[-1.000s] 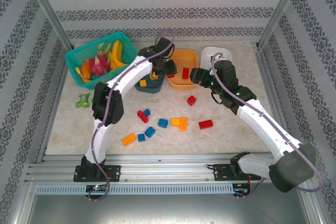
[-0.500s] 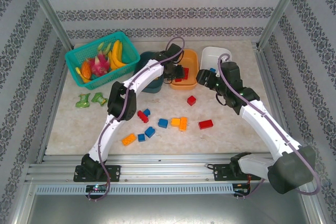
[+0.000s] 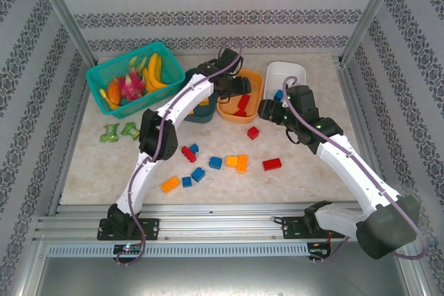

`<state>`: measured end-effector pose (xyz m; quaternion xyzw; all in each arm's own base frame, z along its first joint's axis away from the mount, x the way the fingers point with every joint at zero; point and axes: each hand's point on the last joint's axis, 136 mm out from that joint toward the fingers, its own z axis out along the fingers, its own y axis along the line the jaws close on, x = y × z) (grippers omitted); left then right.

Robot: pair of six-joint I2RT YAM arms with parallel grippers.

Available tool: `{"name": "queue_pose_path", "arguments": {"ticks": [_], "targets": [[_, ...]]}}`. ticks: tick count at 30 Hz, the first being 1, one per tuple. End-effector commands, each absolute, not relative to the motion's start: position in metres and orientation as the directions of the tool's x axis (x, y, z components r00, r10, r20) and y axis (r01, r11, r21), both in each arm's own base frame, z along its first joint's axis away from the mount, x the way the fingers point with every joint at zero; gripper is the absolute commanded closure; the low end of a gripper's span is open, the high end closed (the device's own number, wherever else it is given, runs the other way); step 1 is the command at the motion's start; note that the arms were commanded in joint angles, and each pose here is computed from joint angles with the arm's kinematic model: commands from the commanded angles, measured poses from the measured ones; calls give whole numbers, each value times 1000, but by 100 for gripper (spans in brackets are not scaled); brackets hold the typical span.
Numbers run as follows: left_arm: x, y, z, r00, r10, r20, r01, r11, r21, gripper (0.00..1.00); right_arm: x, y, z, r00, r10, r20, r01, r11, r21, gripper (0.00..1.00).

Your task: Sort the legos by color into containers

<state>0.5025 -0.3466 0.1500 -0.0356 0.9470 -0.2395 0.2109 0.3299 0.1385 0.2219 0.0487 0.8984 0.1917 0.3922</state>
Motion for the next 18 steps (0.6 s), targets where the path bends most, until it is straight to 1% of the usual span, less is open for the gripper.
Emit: {"name": "queue_pose_path", "arguments": {"ticks": [1,4,6,8,13,18], "targets": [[483,-328,252,-850,-244,-466,46,848,-528,32,309,166,229,-691,27,-722,-243,932,268,24],[461,-296,278,-830,-295,-474,6,844,-536,30,289,194,221,-688,-110,-717,-368,905,215,24],[443,-272,286,-814,-334,-476,-20,833,-552,29,277,208,216,-680,-174,-712,-431,881,196,24],[419,-247,287,-803,-366,-472,-48,827,-560,28,268,215,211,-682,-213,-700,-459,870,182,24],[348,-197,266,-801,-384,-460,-92,838,-538,25,258,211,201,-721,-205,-661,-419,890,181,25],[280,-161,230,-805,-435,-404,-164,817,-553,25,241,223,189,-746,-226,-627,-428,883,191,25]]}}
